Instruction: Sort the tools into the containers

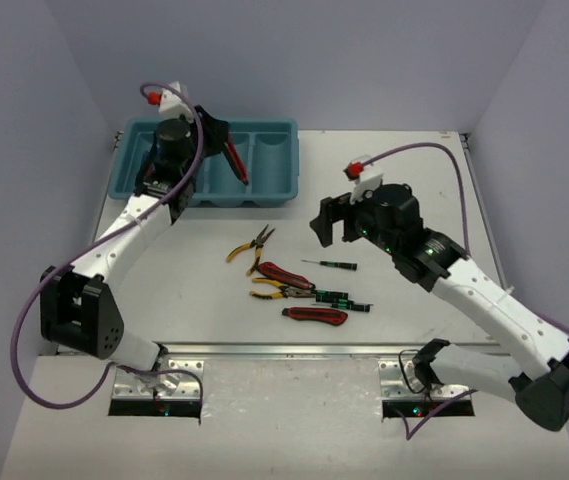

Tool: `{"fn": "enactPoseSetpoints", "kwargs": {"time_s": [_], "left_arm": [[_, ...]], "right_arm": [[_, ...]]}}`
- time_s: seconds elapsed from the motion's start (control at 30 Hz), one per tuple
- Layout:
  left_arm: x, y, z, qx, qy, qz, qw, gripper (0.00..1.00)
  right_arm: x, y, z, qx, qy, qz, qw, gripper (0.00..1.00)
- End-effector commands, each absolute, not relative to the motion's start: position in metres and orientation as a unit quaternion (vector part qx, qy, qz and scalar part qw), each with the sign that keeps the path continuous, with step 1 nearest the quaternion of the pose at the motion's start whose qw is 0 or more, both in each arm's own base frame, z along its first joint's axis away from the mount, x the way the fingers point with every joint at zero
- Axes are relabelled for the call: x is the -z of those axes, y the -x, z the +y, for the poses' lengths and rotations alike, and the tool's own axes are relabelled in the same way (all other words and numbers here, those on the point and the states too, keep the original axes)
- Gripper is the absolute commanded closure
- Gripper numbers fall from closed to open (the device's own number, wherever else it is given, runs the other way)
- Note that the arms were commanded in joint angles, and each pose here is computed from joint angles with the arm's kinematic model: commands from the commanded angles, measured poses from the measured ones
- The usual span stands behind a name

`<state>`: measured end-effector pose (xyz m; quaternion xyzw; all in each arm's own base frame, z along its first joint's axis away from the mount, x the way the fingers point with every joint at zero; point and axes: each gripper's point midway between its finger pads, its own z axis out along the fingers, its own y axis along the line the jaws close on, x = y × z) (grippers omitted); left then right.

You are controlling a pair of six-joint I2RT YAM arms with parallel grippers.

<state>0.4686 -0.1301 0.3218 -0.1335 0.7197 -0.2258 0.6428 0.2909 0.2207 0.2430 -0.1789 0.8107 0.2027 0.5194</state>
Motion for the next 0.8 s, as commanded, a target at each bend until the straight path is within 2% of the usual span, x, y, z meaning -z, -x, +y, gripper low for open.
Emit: {"fn": "enactPoseSetpoints", "kwargs": {"time_s": [0.0,0.13,0.23,0.27,0.3,0.33,0.4,0.5,0.6,0.67,0.7,0.77], "left_arm": [[-0.335,-0.521,-0.028,0.014,0.137,0.725,0.675,1.00],[-0.329,-0.574,0.014,-0.074,0.088,0.737,0.665,1.00],[-0.286,-0.615,0.030,-0.081,0.068,0.776,0.622,1.00],[-0.293,-0.617,0.030,-0.075,0.067,0.773,0.627,1.00],[-0.277,-0.628,0.026,-0.062,0.055,0.782,0.618,1.00],[-0.269,-0.632,0.025,-0.060,0.054,0.785,0.614,0.97],[-0.252,-0.637,0.024,-0.054,0.062,0.793,0.604,0.77],[-0.236,-0.642,0.022,-0.045,0.069,0.804,0.589,0.43],[-0.242,-0.640,0.019,-0.028,0.085,0.808,0.582,0.26],[-0.268,-0.633,0.019,-0.020,0.103,0.799,0.592,0.07],[-0.283,-0.629,0.019,-0.016,0.111,0.793,0.599,0.01],[-0.341,-0.607,0.014,0.014,0.133,0.766,0.628,0.00]], "right_arm": [[-0.257,-0.286,0.174,-0.155,0.140,0.803,0.558,0.01],[-0.244,-0.268,0.164,-0.154,0.154,0.812,0.542,0.01],[-0.233,-0.257,0.157,-0.152,0.158,0.815,0.536,0.01],[-0.232,-0.257,0.157,-0.152,0.158,0.816,0.536,0.01],[-0.227,-0.254,0.156,-0.152,0.157,0.817,0.534,0.01],[-0.220,-0.253,0.155,-0.150,0.158,0.821,0.528,0.01],[-0.210,-0.251,0.156,-0.151,0.162,0.826,0.518,0.01],[-0.201,-0.248,0.163,-0.164,0.178,0.830,0.502,0.01],[-0.194,-0.244,0.173,-0.180,0.207,0.830,0.485,0.01],[-0.191,-0.239,0.182,-0.195,0.234,0.828,0.471,0.01],[-0.189,-0.237,0.186,-0.204,0.245,0.827,0.463,0.01],[-0.182,-0.230,0.196,-0.223,0.279,0.825,0.438,0.01]]}}
